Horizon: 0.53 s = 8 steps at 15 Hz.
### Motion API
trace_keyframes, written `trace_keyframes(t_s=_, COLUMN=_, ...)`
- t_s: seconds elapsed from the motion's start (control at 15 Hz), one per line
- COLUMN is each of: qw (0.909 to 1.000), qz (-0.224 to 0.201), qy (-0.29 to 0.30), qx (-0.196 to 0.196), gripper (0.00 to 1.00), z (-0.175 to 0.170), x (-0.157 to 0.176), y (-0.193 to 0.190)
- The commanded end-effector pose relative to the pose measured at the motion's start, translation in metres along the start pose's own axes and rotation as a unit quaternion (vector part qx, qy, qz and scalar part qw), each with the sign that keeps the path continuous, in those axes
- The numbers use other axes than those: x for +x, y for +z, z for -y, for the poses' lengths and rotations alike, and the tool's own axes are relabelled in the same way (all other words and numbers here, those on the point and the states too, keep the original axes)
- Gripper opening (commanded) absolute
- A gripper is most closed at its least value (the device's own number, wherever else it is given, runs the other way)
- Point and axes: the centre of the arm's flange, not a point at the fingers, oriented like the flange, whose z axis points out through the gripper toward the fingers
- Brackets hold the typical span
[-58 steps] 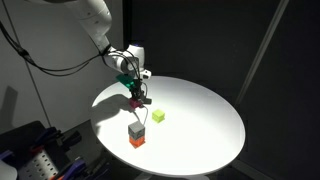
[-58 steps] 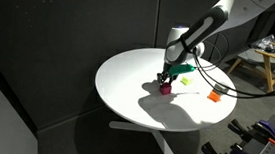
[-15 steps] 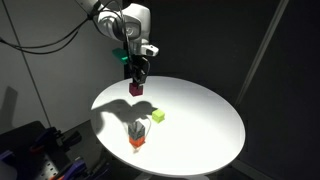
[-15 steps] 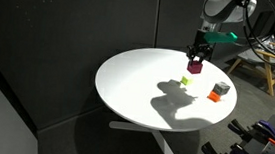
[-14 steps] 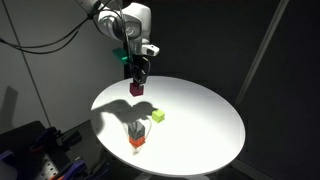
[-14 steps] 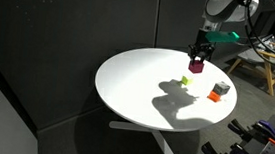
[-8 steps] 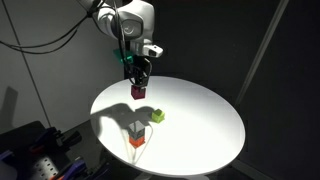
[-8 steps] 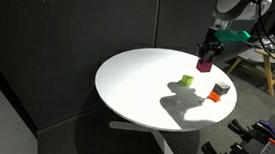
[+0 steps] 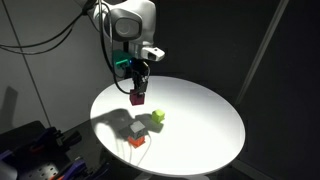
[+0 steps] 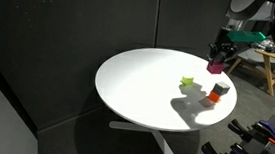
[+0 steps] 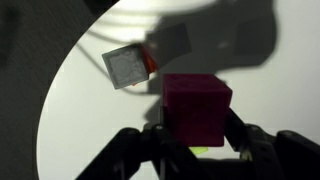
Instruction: Pick up the mulberry pink block and stack it on top of the gray block
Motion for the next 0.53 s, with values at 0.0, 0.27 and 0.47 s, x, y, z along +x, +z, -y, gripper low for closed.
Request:
trace_keyframes(t_s=0.0, qw=0.9997, qz=-0.017, qy=0.02, qx=0.003, gripper=0.3, z=-0.02, x=-0.014, y=-0.007)
trace_keyframes(t_s=0.27, qw=0.999, qz=-0.035, qy=0.029, qx=0.008, gripper=0.3, z=-0.027, x=-0.011, y=-0.007)
trace_keyframes(t_s=0.47, qw=0.9993, qz=-0.027, qy=0.023, qx=0.008, gripper=0.55, z=-0.024, x=-0.004, y=-0.002)
